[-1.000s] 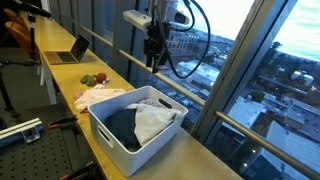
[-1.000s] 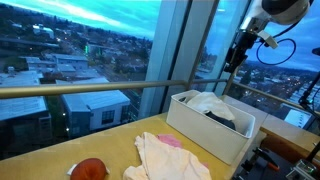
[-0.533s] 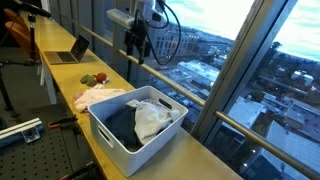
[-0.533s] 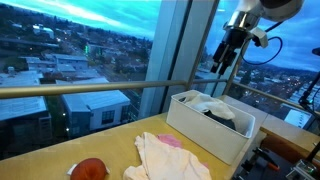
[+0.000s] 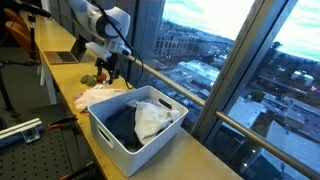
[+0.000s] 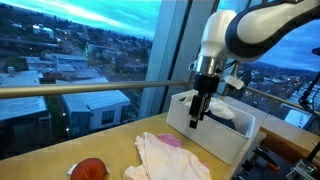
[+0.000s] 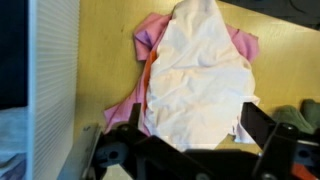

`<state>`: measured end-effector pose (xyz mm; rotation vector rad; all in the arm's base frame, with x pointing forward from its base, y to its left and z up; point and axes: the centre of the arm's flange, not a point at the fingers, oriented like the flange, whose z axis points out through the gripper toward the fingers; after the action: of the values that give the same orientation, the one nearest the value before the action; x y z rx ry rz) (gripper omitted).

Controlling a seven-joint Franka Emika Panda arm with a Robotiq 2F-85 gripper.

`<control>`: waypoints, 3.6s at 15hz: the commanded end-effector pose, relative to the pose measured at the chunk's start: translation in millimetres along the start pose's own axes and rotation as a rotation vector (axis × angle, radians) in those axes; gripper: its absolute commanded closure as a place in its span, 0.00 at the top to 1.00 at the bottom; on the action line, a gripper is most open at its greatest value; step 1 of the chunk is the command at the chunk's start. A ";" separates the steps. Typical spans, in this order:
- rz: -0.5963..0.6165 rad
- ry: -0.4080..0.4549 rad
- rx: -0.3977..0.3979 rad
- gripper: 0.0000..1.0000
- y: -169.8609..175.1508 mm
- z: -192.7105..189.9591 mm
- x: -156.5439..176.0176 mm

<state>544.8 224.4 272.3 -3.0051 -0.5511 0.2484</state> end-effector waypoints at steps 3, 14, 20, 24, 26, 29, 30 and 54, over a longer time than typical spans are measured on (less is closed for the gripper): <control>-0.067 -0.090 -0.048 1.00 -21.3 74.7 26.3; -0.112 -0.174 -0.170 1.00 -14.7 151.5 46.6; -0.081 -0.197 -0.147 1.00 3.1 177.4 48.8; -0.064 -0.205 -0.138 0.74 9.9 181.9 52.7; -0.062 -0.203 -0.137 0.71 10.6 179.3 54.5; -0.054 -0.196 -0.134 0.48 14.1 172.5 58.1; -0.052 -0.196 -0.133 0.41 15.6 171.4 59.0; 0.285 0.396 -0.051 0.02 176.5 -238.5 -19.6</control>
<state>654.8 66.5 441.5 -3.0722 -0.1356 -0.2761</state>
